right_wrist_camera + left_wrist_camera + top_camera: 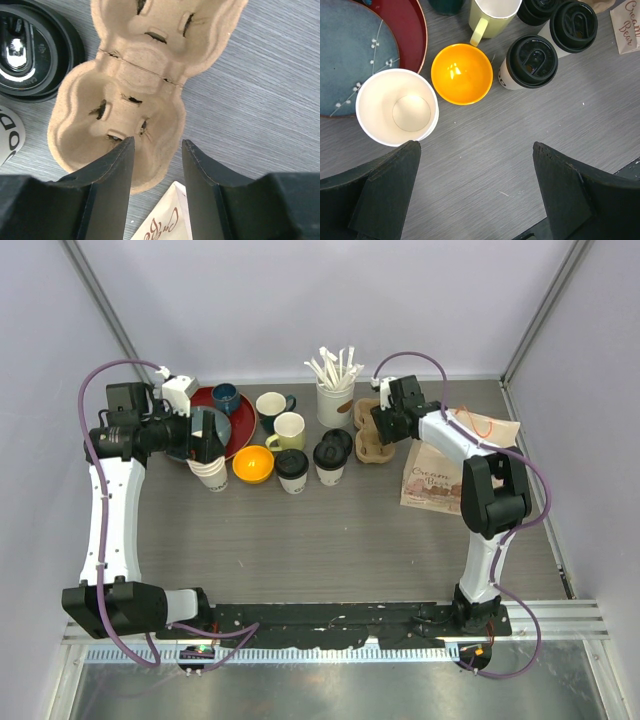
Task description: Pack the takeout coffee
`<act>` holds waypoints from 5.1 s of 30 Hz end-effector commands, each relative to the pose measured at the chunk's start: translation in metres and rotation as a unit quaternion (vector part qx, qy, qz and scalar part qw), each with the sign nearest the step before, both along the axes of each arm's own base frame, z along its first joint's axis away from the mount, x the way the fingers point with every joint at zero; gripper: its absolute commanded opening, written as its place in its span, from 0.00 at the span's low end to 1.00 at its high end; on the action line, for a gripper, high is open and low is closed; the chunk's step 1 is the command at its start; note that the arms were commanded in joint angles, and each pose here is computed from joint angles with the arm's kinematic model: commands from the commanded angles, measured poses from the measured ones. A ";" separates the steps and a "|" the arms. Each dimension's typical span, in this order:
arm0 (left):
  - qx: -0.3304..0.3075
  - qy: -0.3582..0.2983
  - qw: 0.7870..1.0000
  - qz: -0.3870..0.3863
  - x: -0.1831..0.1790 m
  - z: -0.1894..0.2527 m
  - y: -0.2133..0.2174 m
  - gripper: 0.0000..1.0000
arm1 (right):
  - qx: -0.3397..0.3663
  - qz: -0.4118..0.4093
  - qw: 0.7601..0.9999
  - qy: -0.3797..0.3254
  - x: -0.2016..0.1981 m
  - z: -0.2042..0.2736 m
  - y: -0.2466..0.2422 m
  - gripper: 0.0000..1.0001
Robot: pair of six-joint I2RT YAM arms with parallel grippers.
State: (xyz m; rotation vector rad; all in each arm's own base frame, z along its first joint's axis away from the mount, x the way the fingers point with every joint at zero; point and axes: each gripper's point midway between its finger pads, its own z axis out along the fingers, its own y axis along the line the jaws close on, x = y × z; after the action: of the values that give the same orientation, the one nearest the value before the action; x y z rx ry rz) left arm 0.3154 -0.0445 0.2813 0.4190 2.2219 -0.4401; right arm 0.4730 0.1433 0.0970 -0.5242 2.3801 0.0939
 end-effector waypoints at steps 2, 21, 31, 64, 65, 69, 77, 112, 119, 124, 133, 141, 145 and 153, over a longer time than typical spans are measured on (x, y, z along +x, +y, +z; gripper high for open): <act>-0.002 -0.028 1.000 -0.014 -0.003 0.013 -0.003 0.98 | -0.018 -0.020 1.000 -0.014 0.011 0.005 -0.008 0.47; -0.007 -0.025 0.999 -0.019 -0.002 0.014 -0.004 0.98 | -0.021 -0.016 1.000 0.012 0.007 -0.014 -0.006 0.23; -0.011 -0.024 0.999 -0.023 -0.002 0.015 -0.007 0.98 | -0.062 -0.065 0.995 -0.044 0.010 0.016 -0.021 0.13; -0.018 -0.028 0.999 -0.033 -0.008 0.017 -0.011 0.98 | 0.076 -0.098 0.992 0.016 -0.065 0.020 0.018 0.01; -0.018 -0.028 0.999 -0.034 -0.008 0.017 -0.011 0.98 | 0.080 -0.096 0.992 0.011 -0.065 0.025 0.018 0.01; -0.018 -0.028 0.999 -0.034 -0.008 0.018 -0.011 0.98 | 0.086 -0.084 0.993 -0.002 -0.063 0.036 0.021 0.01; -0.017 -0.028 0.999 -0.035 -0.010 0.018 -0.011 0.98 | 0.080 0.122 0.989 0.000 -0.089 0.049 0.053 0.28; -0.016 -0.025 0.999 -0.044 -0.012 0.015 -0.012 0.98 | -0.001 0.342 0.939 0.019 -0.090 0.001 0.075 0.42; -0.016 -0.025 0.999 -0.044 -0.013 0.016 -0.013 0.98 | -0.005 0.336 0.942 0.018 -0.084 -0.001 0.075 0.43; -0.016 -0.022 0.999 -0.045 -0.013 0.014 -0.013 0.98 | -0.001 0.325 0.945 0.029 -0.083 -0.003 0.076 0.27; -0.016 -0.022 0.999 -0.045 -0.013 0.014 -0.012 0.98 | 0.007 0.311 0.950 0.043 -0.085 -0.002 0.075 0.07; -0.016 -0.022 0.999 -0.047 -0.013 0.014 -0.013 0.98 | 0.005 0.271 0.962 0.028 -0.074 0.015 0.073 0.01; -0.016 -0.022 0.999 -0.047 -0.013 0.014 -0.013 0.98 | 0.002 0.253 0.967 0.011 -0.068 0.028 0.071 0.01; -0.017 -0.020 0.999 -0.046 -0.013 0.014 -0.013 0.98 | -0.016 0.238 0.971 -0.022 -0.060 0.046 0.063 0.01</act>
State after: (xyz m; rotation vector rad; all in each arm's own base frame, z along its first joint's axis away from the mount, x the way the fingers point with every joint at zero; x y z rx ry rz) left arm 0.3063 -0.0551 0.2836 0.4795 2.2038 -0.5104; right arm 0.3936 0.2075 0.0948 -1.1651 2.2807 0.3425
